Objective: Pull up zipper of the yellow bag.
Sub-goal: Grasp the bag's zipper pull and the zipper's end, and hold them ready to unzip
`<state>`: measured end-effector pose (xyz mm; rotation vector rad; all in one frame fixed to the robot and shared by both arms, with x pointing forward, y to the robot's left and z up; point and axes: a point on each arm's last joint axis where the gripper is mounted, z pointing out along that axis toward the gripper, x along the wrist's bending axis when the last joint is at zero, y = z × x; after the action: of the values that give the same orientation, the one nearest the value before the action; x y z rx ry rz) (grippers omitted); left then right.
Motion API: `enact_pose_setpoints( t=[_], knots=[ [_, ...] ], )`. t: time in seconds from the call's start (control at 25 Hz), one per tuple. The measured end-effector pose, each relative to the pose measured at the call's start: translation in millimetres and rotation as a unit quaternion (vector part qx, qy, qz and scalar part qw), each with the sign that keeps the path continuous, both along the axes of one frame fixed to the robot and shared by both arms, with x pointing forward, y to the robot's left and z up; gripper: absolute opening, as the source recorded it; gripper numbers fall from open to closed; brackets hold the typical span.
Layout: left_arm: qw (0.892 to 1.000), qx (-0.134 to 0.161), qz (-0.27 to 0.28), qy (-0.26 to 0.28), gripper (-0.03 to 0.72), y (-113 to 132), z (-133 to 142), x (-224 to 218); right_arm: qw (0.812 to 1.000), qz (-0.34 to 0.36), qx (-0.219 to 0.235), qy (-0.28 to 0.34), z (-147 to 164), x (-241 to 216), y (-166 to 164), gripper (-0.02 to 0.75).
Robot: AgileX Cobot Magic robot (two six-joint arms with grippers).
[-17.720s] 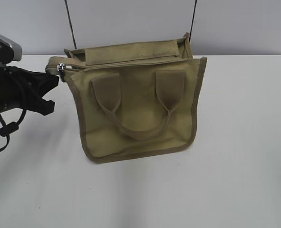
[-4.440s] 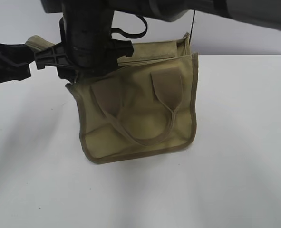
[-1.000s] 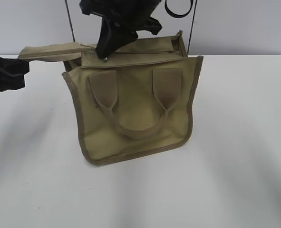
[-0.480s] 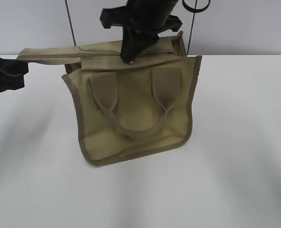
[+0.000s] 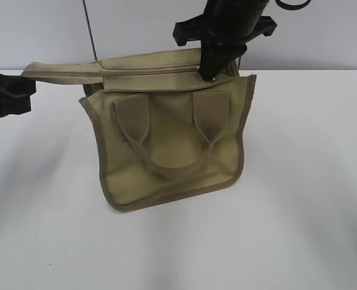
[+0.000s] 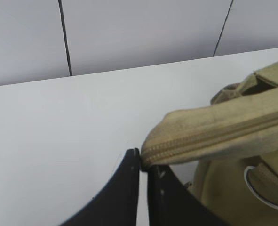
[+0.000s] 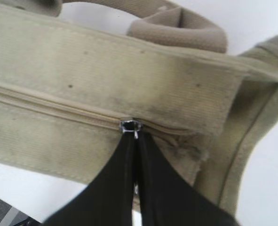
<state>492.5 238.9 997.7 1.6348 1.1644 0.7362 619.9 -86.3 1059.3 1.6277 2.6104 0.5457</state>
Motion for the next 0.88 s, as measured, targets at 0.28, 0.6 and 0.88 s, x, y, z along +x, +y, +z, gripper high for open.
enact_pose_setpoints(
  t=[0.28, 0.6, 0.88],
  knots=[
    [1.0, 0.0, 0.001, 0.002, 0.007, 0.2, -0.3, 0.0, 1.0, -0.029, -0.008, -0.002, -0.2, 9.1, -17.9, -0.015],
    [1.0, 0.001, 0.0, 0.001, 0.008, 0.1, -0.2, 0.0, 1.0, -0.031, -0.007, -0.001, -0.1, 9.7, -19.1, -0.013],
    [1.0, 0.009, 0.01, 0.02, 0.325, 2.3, -3.7, -0.7, 1.0, -0.012, 0.001, -0.009, 7.2, 8.5, -24.7, 0.322]
  ],
)
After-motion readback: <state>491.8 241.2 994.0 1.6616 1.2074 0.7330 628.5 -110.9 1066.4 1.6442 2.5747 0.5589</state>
